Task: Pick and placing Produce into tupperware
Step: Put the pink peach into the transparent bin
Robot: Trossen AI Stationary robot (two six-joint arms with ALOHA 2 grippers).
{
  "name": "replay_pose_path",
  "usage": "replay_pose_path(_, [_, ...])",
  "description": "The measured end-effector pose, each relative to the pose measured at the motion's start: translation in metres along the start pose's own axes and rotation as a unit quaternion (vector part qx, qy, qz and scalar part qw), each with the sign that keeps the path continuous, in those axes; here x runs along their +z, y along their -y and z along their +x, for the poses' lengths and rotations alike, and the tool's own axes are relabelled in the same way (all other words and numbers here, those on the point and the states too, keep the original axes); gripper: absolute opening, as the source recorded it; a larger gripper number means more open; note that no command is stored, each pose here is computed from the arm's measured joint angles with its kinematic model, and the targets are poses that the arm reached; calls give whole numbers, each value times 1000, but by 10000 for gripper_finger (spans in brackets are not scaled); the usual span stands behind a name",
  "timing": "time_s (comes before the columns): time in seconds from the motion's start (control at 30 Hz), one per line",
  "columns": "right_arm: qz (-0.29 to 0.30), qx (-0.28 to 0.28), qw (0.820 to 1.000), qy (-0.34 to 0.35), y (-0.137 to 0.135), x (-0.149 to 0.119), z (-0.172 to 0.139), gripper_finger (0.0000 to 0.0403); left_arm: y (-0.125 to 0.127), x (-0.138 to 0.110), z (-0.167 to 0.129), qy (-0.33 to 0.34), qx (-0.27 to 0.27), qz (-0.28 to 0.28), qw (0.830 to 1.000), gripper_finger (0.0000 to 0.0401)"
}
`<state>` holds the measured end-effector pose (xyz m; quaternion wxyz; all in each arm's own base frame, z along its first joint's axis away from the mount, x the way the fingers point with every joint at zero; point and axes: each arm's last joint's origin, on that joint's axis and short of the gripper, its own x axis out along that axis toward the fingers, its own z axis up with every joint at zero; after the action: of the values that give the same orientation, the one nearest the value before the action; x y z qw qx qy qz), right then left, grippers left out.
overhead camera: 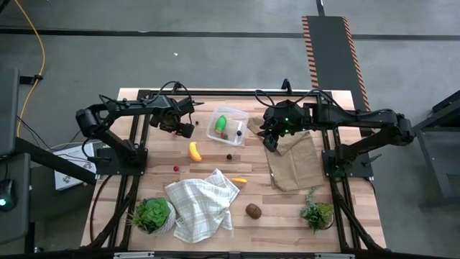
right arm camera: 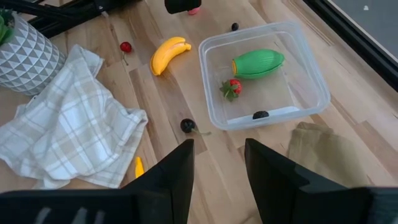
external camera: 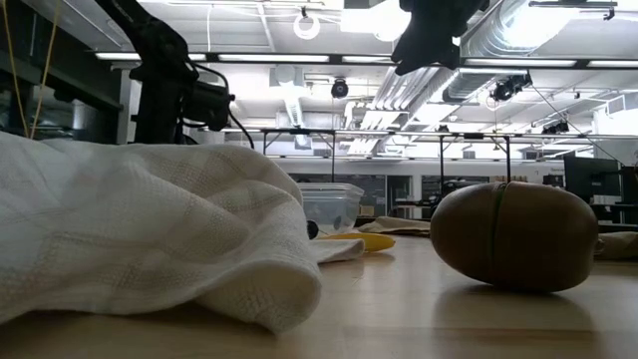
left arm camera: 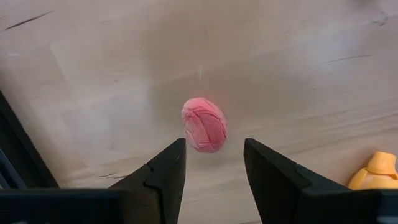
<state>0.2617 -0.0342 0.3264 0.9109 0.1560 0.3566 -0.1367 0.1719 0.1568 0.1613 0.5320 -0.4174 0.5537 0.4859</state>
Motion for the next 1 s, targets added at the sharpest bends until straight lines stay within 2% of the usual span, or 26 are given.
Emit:
replay_pose_path(0.37, [-2, 0, 1000, 0, 0, 0, 0, 133, -1, 2, 0, 7, -3, 0, 1000, 150])
replay_pose_path(0.63, [-2, 0, 1000, 0, 0, 0, 0, 133, -16, 13, 3, -16, -20, -24, 999, 150])
replay_pose_path(1.0, [-2, -1, 1000, 2, 0, 0, 0, 133, -17, 14, 3, -19, -36, -12, 999, 150])
